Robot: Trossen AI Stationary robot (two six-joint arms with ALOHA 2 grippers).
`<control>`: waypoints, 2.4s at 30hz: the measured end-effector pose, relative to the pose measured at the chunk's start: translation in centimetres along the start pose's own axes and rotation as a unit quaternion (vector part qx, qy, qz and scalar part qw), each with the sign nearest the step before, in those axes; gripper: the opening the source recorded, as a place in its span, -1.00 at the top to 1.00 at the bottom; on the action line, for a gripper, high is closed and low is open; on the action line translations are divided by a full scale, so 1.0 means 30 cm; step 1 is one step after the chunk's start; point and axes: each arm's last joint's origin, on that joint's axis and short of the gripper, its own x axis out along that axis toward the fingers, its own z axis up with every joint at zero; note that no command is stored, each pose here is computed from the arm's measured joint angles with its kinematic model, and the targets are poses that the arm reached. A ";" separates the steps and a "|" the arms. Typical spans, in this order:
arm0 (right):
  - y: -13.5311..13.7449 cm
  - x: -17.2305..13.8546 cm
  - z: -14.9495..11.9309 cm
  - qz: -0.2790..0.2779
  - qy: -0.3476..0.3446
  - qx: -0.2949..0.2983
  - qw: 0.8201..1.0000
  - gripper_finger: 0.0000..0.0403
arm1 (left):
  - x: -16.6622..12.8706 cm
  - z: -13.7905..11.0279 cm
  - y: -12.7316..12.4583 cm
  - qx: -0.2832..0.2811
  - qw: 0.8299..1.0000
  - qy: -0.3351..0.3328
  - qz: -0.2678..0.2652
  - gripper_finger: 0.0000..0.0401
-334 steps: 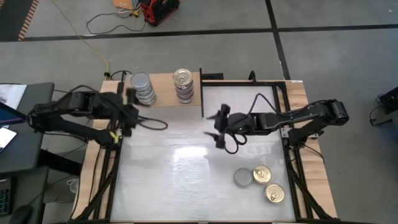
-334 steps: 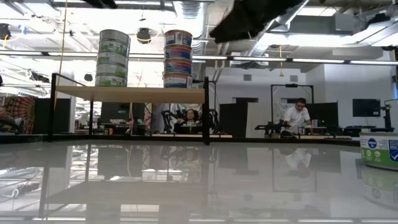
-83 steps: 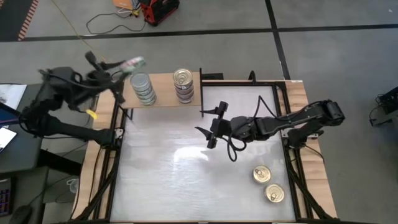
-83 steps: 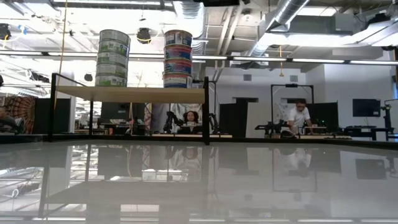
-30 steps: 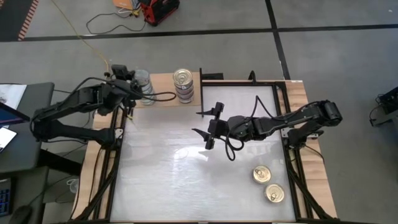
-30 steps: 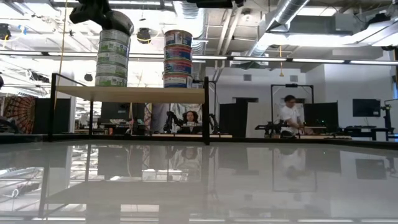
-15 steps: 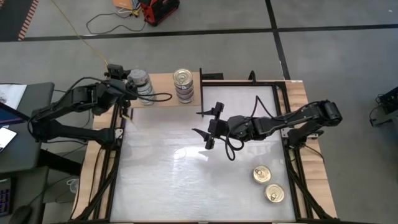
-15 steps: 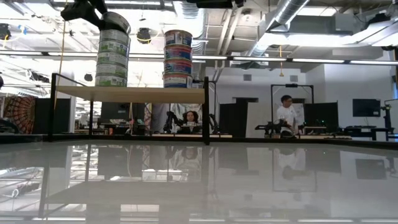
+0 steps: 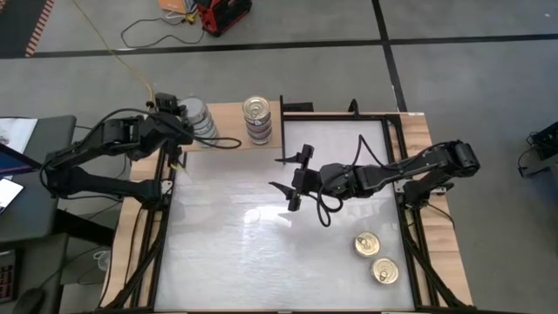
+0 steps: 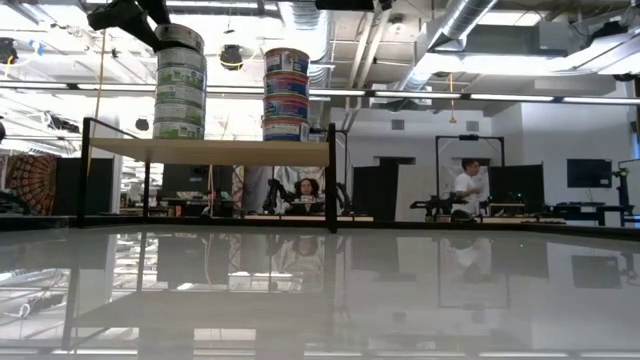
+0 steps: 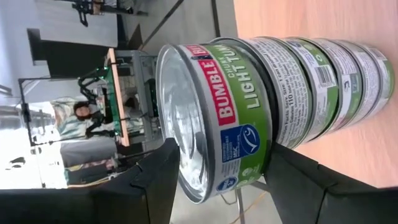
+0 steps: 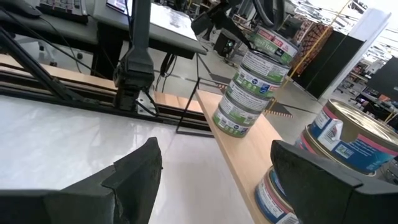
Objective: Stack canned seafood by type on shelf
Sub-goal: Stack the green-white tuna can on top of the other green-white tuna cans on the shelf, then stack the blue-pink tuna can on top of the other blue-pink tuna cans on the shelf
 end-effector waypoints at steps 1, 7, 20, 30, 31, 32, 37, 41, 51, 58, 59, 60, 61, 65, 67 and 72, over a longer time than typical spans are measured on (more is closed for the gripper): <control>0.000 0.000 0.000 0.000 0.000 0.000 1.000 -0.65 | 0.000 0.000 0.000 0.000 1.000 -0.001 0.000 -0.07; 0.000 0.000 0.000 0.000 0.000 -0.004 1.000 -0.65 | 0.001 0.003 0.000 0.011 1.000 -0.006 -0.002 -0.07; 0.000 0.000 0.000 0.000 0.000 -0.004 1.000 -0.65 | 0.001 0.014 0.010 0.025 0.999 -0.019 0.008 -0.07; -0.001 0.000 0.000 0.000 0.000 -0.003 1.000 -0.65 | -0.036 0.008 0.055 -0.009 0.999 -0.037 -0.039 -0.07; -0.001 0.000 0.001 -0.001 -0.001 -0.003 1.000 -0.65 | -0.033 0.008 0.050 -0.005 0.998 -0.030 -0.051 -0.07; -0.001 0.000 0.001 -0.001 -0.001 -0.003 1.000 -0.65 | -0.029 0.011 0.044 0.000 0.998 -0.023 -0.061 -0.07; -0.001 0.000 0.001 0.000 -0.001 -0.001 1.000 -0.65 | -0.016 0.025 0.039 0.004 0.998 -0.007 -0.061 -0.07; 0.006 -0.004 0.003 0.003 -0.002 -0.002 1.000 -0.65 | -0.022 0.024 0.048 0.001 0.999 -0.008 -0.050 -0.07; 0.008 -0.004 0.001 0.004 0.000 -0.005 1.000 -0.65 | -0.100 0.045 0.091 -0.005 0.995 -0.092 -0.032 -0.07; 0.039 -0.047 -0.008 0.036 0.041 0.001 0.999 -0.65 | -0.146 0.092 0.049 -0.062 0.969 -0.199 -0.129 -0.07; 0.045 -0.063 -0.011 0.045 0.054 0.008 0.997 -0.65 | -0.151 0.103 0.034 -0.075 0.961 -0.216 -0.155 -0.07; 0.051 -0.077 -0.015 0.054 0.069 0.017 0.996 -0.65 | -0.155 0.113 0.014 -0.082 0.951 -0.230 -0.189 -0.07; 0.058 -0.091 -0.021 0.067 0.084 0.031 0.994 -0.65 | -0.158 0.122 -0.009 -0.086 0.940 -0.241 -0.224 -0.07; 0.095 -0.141 -0.066 0.120 0.172 0.073 0.975 -0.65 | -0.165 0.173 -0.100 -0.097 0.890 -0.279 -0.347 -0.07; 0.116 -0.178 -0.088 0.146 0.225 0.105 0.958 -0.65 | -0.163 0.203 -0.152 -0.102 0.867 -0.290 -0.392 -0.07; 0.173 -0.280 -0.140 0.198 0.373 0.186 0.887 -0.65 | -0.139 0.267 -0.282 -0.105 0.843 -0.311 -0.426 -0.07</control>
